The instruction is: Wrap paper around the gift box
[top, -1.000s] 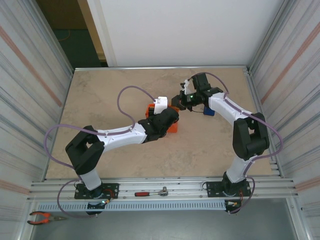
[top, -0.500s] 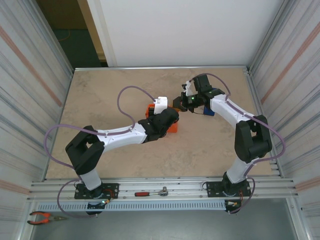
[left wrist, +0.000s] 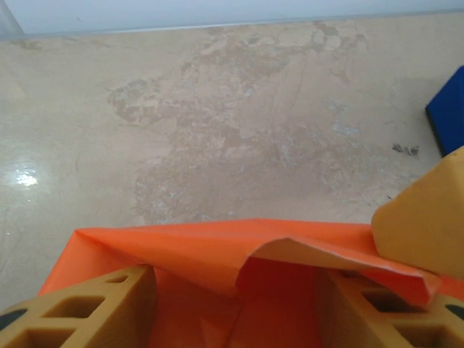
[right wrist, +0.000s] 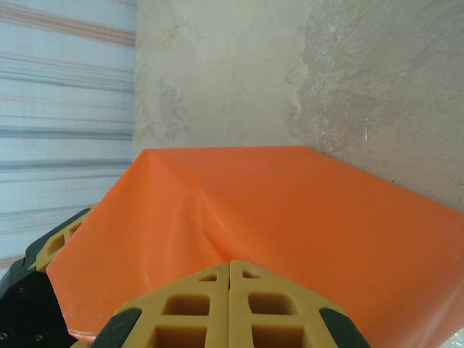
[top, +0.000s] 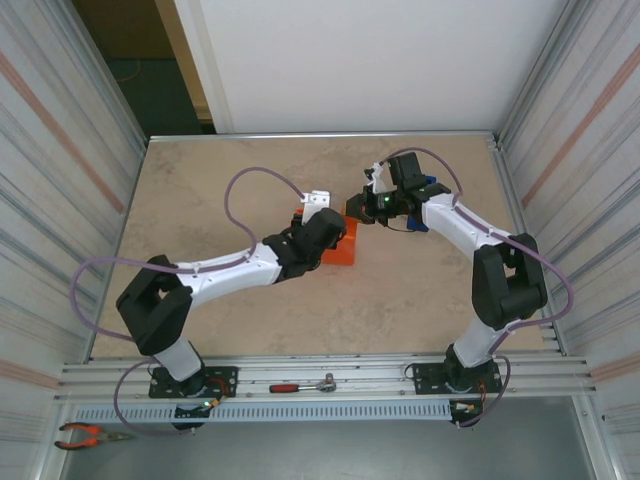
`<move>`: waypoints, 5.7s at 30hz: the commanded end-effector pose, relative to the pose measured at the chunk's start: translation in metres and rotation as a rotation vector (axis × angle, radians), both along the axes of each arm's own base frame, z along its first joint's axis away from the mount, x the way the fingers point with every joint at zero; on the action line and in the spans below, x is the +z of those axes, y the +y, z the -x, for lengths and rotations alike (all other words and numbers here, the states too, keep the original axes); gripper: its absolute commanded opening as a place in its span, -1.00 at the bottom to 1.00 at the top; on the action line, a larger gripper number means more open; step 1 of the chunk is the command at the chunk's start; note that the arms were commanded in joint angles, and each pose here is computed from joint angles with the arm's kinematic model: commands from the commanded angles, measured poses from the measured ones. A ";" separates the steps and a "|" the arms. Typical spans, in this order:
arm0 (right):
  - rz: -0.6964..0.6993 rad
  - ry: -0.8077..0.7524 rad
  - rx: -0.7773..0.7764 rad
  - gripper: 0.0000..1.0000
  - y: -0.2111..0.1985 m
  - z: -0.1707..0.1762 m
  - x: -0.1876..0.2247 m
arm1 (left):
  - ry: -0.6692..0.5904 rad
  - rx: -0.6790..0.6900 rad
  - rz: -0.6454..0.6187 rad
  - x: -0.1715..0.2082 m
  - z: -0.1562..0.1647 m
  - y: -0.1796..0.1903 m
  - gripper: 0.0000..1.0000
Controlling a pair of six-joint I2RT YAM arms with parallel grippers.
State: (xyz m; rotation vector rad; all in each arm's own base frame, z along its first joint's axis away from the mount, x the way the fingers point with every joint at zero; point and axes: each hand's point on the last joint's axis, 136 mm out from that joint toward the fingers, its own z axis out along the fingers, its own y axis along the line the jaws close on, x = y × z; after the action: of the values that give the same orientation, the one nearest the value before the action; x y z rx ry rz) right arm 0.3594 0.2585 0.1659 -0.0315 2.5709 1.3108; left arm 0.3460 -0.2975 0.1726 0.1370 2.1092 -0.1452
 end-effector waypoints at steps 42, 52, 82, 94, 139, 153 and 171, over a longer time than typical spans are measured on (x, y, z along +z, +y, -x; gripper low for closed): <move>0.218 0.257 -0.038 -1.00 -0.033 0.046 -0.097 | 0.572 -0.483 -0.035 0.011 -0.072 -0.010 -0.95; 0.225 0.260 -0.041 -1.00 -0.034 0.047 -0.100 | 0.671 -0.525 -0.134 -0.001 -0.042 -0.001 -0.96; 0.245 0.270 -0.050 -1.00 -0.039 0.051 -0.106 | 0.705 -0.622 -0.139 0.011 0.012 -0.003 -1.00; 0.249 0.273 -0.052 -1.00 -0.039 0.051 -0.107 | 0.658 -0.610 -0.107 0.005 0.028 0.001 -1.00; 0.144 0.013 0.045 -1.00 0.009 0.045 0.020 | 0.544 -0.639 -0.124 -0.013 0.060 0.001 -1.00; 0.106 -0.023 0.044 -1.00 0.022 0.034 0.042 | 0.527 -0.669 -0.074 0.001 0.061 0.003 -1.00; 0.163 0.052 0.139 -1.00 0.033 0.065 -0.002 | 0.514 -0.683 0.089 0.020 0.052 0.002 -1.00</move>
State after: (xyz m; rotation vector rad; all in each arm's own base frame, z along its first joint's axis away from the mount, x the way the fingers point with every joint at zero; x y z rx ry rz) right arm 0.3106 0.2948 0.1808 -0.1827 2.7063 1.1659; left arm 0.2936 -0.2975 0.1745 0.8871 2.5096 -0.6343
